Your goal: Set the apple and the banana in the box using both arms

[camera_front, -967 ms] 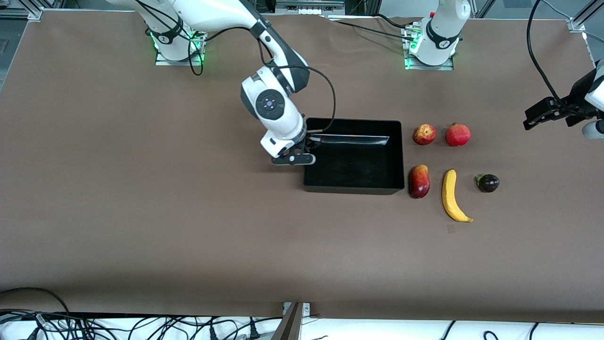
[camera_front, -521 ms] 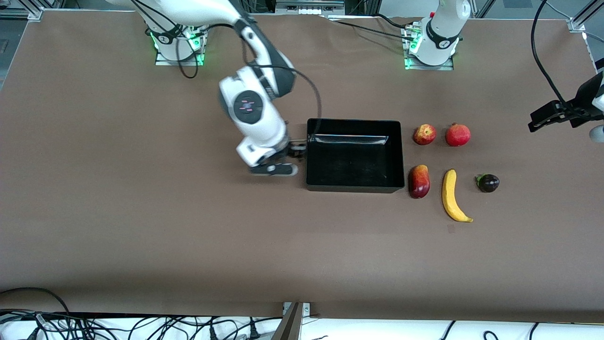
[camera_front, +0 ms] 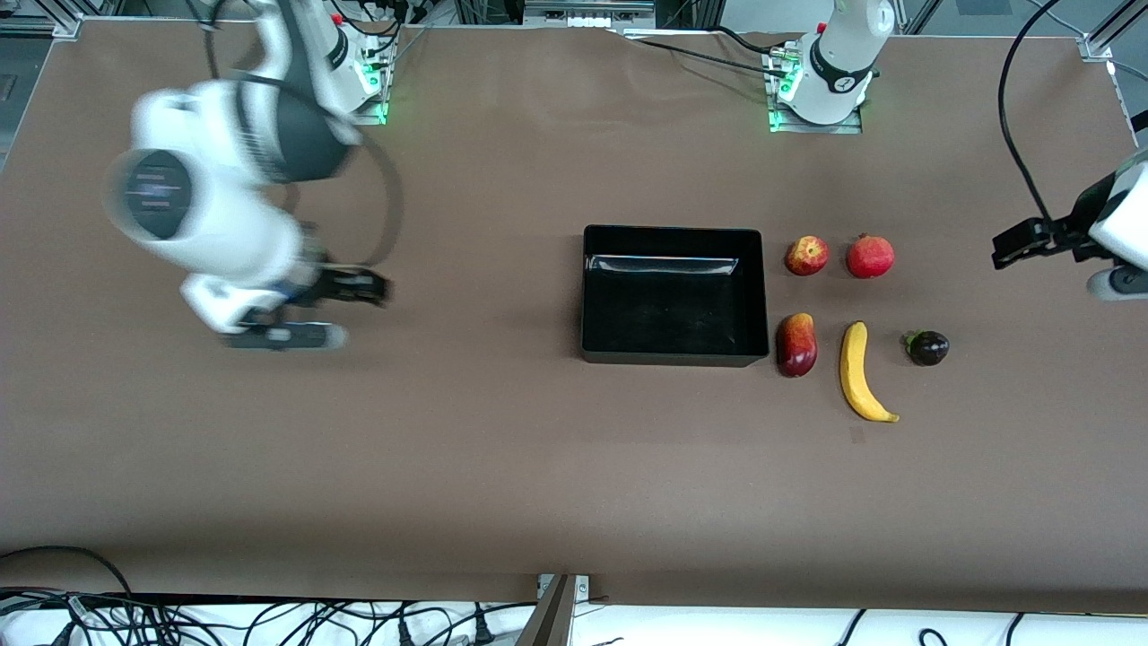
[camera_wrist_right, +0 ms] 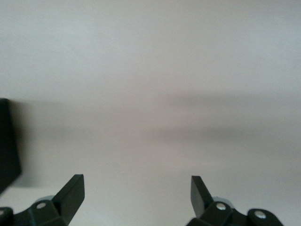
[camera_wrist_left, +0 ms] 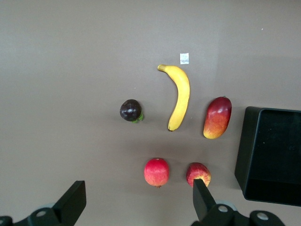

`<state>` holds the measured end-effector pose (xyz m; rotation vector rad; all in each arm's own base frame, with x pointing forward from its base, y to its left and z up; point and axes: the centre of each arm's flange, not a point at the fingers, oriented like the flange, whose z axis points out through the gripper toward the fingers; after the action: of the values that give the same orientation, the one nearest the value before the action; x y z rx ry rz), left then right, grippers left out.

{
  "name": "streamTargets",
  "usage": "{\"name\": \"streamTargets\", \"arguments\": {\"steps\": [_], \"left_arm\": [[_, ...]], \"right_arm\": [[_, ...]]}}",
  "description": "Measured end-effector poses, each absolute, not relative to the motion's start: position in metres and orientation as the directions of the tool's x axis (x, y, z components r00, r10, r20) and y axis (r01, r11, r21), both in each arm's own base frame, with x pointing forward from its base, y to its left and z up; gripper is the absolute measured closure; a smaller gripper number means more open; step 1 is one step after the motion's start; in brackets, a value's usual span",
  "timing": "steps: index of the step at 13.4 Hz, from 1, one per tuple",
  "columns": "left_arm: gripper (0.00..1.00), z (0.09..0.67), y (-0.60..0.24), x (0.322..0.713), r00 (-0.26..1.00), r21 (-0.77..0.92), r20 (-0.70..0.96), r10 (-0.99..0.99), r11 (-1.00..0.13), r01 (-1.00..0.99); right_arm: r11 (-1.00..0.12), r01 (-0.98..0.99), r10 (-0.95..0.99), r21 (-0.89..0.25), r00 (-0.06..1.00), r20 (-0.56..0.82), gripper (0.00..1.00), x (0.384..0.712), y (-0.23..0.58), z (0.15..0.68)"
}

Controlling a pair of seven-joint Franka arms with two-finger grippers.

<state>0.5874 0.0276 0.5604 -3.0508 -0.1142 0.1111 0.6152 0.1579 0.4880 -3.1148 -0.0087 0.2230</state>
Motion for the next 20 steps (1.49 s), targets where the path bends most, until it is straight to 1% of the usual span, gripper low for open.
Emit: {"name": "streamTargets", "arguments": {"steps": [2, 4, 5, 8, 11, 13, 15, 16, 18, 20], "left_arm": [[0.0, 0.559, 0.024, 0.59, 0.995, -0.088, -0.07, 0.07, -0.994, 0.064], [0.0, 0.562, 0.02, 0.59, 0.996, -0.085, -0.063, 0.065, -0.995, 0.059], [0.0, 0.564, 0.019, 0.591, 0.996, -0.082, -0.06, 0.064, -0.995, 0.059], [0.0, 0.572, 0.017, 0.59, 0.997, -0.066, -0.045, 0.066, -0.996, 0.063], [0.0, 0.582, 0.017, 0.586, 0.997, -0.064, -0.032, 0.068, -0.996, 0.065], [0.0, 0.577, 0.017, 0.587, 0.997, -0.048, -0.041, 0.071, -0.996, 0.069], [0.0, 0.56, 0.019, 0.593, 0.996, -0.038, -0.041, 0.073, -0.997, 0.072], [0.0, 0.549, 0.019, 0.598, 0.997, -0.034, -0.034, 0.074, -0.997, 0.072], [0.0, 0.512, 0.019, 0.61, 0.997, -0.014, -0.006, 0.081, -0.997, 0.081], [0.0, 0.463, 0.018, 0.62, 0.995, 0.003, 0.012, 0.101, -0.995, 0.101]], "right_arm": [[-0.999, 0.039, 0.045, -0.035, 0.981, -0.19, 0.0, 0.608, 0.088, 0.511], [-0.998, 0.051, 0.059, -0.046, 0.982, -0.181, 0.0, 0.606, 0.037, 0.528], [-0.998, 0.049, 0.056, -0.044, 0.983, -0.174, 0.0, 0.605, 0.025, 0.535], [-0.998, 0.069, 0.071, -0.016, 0.97, -0.232, 0.0, 0.598, 0.03, 0.54], [-0.994, 0.11, 0.108, -0.006, 0.965, -0.237, 0.0, 0.602, 0.053, 0.532], [-0.992, 0.125, 0.12, 0.01, 0.966, -0.228, 0.0, 0.605, 0.063, 0.529], [-0.994, 0.107, 0.106, -0.002, 0.974, -0.2, 0.0, 0.602, 0.052, 0.53], [-0.995, 0.096, 0.097, -0.015, 0.98, -0.173, 0.0, 0.595, 0.04, 0.533], [-0.998, 0.06, 0.064, -0.036, 0.988, -0.139, 0.0, 0.57, 0.01, 0.55], [-0.999, 0.036, 0.039, -0.034, 0.994, -0.103, 0.0, 0.55, -0.007, 0.574]]}}
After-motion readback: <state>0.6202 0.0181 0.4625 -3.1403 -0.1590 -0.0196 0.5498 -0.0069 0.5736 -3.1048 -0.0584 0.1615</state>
